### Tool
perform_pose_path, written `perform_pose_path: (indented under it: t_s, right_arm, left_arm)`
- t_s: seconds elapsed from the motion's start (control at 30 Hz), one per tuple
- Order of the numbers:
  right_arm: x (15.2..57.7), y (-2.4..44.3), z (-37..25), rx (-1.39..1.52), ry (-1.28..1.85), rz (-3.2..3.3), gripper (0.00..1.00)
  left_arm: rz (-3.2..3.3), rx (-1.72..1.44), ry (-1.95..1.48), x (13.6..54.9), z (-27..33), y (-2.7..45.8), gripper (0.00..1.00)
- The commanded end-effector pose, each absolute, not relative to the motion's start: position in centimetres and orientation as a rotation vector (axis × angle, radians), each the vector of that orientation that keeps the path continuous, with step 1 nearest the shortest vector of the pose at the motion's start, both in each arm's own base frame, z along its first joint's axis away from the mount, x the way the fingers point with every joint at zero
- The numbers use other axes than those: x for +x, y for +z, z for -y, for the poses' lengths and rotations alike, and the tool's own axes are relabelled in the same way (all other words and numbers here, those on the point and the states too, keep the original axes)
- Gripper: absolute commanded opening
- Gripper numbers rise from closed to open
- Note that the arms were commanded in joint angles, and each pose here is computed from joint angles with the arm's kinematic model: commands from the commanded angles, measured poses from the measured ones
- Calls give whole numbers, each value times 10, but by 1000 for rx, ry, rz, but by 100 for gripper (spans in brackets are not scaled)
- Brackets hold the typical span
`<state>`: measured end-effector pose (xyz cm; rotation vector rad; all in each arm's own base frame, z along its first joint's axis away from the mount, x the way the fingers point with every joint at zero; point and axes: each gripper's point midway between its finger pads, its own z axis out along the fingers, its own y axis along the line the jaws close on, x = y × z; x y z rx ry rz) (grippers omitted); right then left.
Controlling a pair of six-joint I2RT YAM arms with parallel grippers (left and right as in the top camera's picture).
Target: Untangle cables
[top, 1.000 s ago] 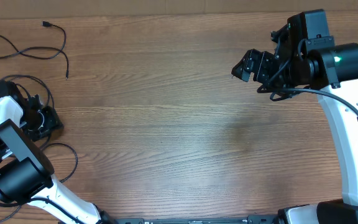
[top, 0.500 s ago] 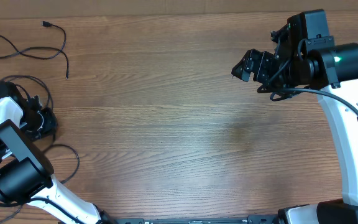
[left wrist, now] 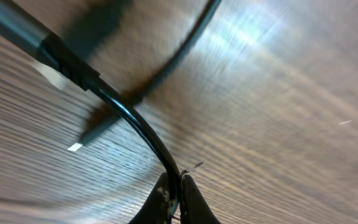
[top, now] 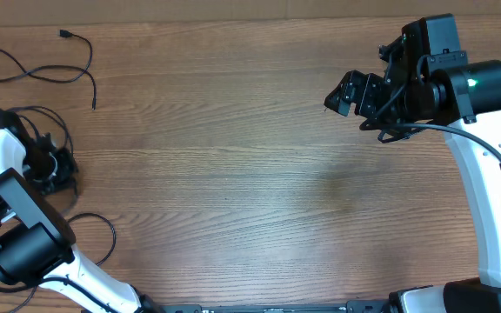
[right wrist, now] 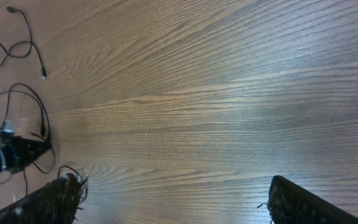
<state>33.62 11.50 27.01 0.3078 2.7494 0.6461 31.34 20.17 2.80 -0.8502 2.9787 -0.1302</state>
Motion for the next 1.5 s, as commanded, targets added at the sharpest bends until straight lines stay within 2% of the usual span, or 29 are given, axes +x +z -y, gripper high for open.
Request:
perform_pose_path:
  t_s: [0.0, 0.1, 0.37, 0.83, 1.1, 1.13, 1.17, 1.2, 1.27, 1.37, 1.4, 1.47]
  right_arm:
    - [338, 273, -114, 297, 635, -2736, 95]
    - [338, 274, -114, 297, 635, -2735, 95]
    - [338, 274, -115, 296, 635, -2733, 95]
    - [339, 274, -115, 295, 636, -2729, 95]
    - [339, 274, -115, 295, 636, -2729, 95]
    - [339, 274, -115, 295, 636, -2729, 95]
    - [339, 274, -115, 294, 636, -2729, 95]
    - [339, 274, -115, 295, 636, -2729, 95]
    - [339, 274, -115, 294, 636, -2729, 95]
    - [339, 274, -115, 294, 636, -2729, 95]
    - [339, 274, -115, 294, 636, -2729, 95]
    - [339, 274, -115, 289, 634, -2729, 95]
  left_arm:
    - [-2829, -812, -88, 335, -211, 79, 4]
    - [-2781, -833, -77, 337, -212, 94, 4]
    - [-2714, -1319, -172, 314, -194, 88, 4]
    - [-2865, -1461, -234, 273, -165, 86, 4]
    - [-2917, -1495, -252, 261, -157, 88, 12]
    - [-2920, -1497, -253, 260, -156, 88, 15]
    - [-2922, -1498, -254, 260, -156, 88, 23]
    - [-2924, -1499, -255, 259, -155, 88, 25]
    - [-2923, -1499, -254, 259, -156, 88, 24]
    - [-2903, -1503, -256, 263, -157, 87, 13]
    - [-2890, -1516, -253, 264, -159, 87, 13]
    - [-2872, -1519, -280, 267, -159, 90, 22]
